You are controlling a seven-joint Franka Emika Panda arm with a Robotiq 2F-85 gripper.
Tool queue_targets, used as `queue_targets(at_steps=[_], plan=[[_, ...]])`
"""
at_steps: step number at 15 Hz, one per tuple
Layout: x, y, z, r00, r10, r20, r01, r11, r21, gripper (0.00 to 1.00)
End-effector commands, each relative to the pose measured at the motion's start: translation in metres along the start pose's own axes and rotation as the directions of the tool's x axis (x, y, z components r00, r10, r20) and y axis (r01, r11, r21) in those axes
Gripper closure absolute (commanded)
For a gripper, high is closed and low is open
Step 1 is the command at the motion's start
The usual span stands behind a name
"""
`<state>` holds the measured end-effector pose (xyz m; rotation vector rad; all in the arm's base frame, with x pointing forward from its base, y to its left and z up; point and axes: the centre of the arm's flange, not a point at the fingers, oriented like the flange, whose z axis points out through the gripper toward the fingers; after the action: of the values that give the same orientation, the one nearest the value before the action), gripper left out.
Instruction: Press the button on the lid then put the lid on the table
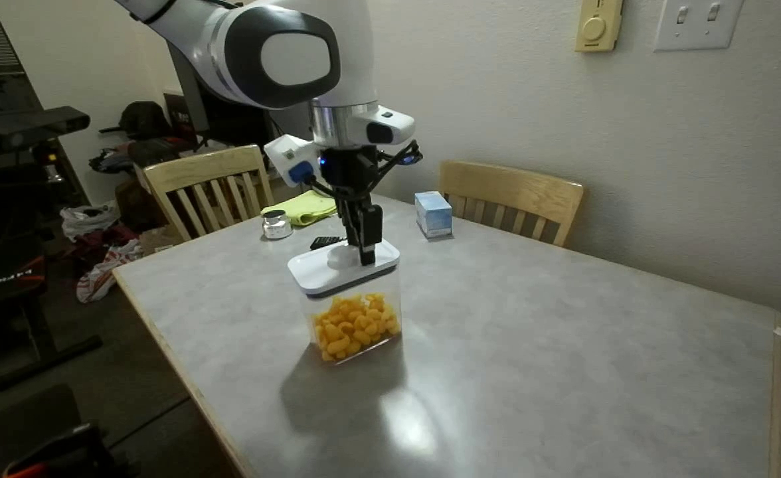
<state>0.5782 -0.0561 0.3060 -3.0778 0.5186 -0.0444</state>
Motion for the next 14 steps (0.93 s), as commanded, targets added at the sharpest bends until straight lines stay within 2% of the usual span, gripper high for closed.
queue_targets(at_steps=[1,3,7,9,13,14], plan=[[-0.0023,0.0043,0.0027,1.000,0.003,0.003,-0.003,1.000,0.004,0.20],[-0.0037,0.0042,0.0023,1.000,0.003,0.002,-0.003,1.000,0.005,0.17],[-0.0068,0.0035,0.0034,1.000,0.004,0.004,-0.004,1.000,0.007,0.30],[-0.0079,0.0034,0.0034,1.000,0.005,0.004,-0.005,1.000,0.009,0.31],[-0.0102,0.0027,0.0032,1.000,0.005,0.004,-0.006,1.000,0.010,0.26],[-0.0111,0.0025,0.0033,1.000,0.006,0.005,-0.006,1.000,0.011,0.19]])
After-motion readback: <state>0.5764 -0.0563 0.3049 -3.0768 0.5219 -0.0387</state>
